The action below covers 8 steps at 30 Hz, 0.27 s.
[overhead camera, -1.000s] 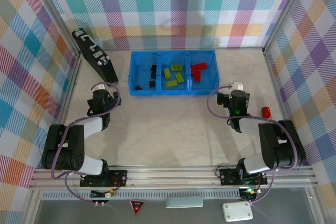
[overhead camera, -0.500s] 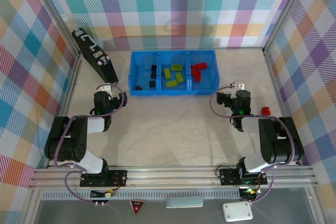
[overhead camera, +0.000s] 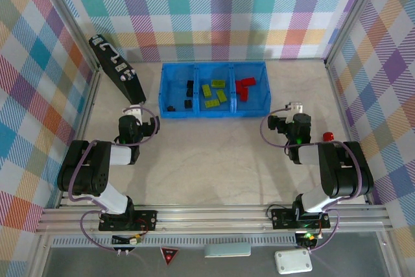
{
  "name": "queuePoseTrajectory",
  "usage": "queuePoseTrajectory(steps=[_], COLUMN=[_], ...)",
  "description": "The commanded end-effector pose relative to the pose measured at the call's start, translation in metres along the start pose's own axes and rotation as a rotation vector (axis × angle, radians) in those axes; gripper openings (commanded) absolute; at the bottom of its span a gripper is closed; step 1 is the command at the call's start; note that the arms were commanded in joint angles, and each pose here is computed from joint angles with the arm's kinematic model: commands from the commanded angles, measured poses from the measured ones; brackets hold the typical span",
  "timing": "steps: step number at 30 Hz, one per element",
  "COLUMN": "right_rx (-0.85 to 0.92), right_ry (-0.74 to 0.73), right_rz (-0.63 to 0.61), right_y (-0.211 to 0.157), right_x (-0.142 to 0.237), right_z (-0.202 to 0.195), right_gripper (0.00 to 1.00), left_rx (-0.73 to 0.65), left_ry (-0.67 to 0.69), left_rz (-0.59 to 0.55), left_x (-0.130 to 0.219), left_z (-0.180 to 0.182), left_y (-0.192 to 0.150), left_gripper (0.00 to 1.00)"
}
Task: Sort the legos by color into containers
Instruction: Reset both arms
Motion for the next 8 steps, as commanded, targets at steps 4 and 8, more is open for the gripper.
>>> queuePoseTrajectory(steps=[4,8], right_rx=[-0.016,-0.017], right_ry=[0.012,0.012], right_rz=[-0.030,-0.032], right_y=[0.0034,0.0034], right_x=[-0.0001,0.0008], right_z=[-0.0001,-0.0004], right_gripper=[0.99,0.99], left_rx=[-0.016,-0.016], left_ry=[0.001,0.001], left_rz=[-0.036,-0.035], left_x=[0.0010,0.0010], left_z=[-0.0021,-0.0021], left_y=[0.0043,0.0040], left_gripper=[1.00,1.00])
Point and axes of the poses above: each hand's point on the last joint's axis, 136 mm out from that joint toward the fingers, its own x axis back along the fingers, its own z axis along the line the jaws close on, y = z × x, the point moved 9 cm from there along x, back along the fingers, and after that the axes turned 11 degrees about -x, right-handed, at the moved point
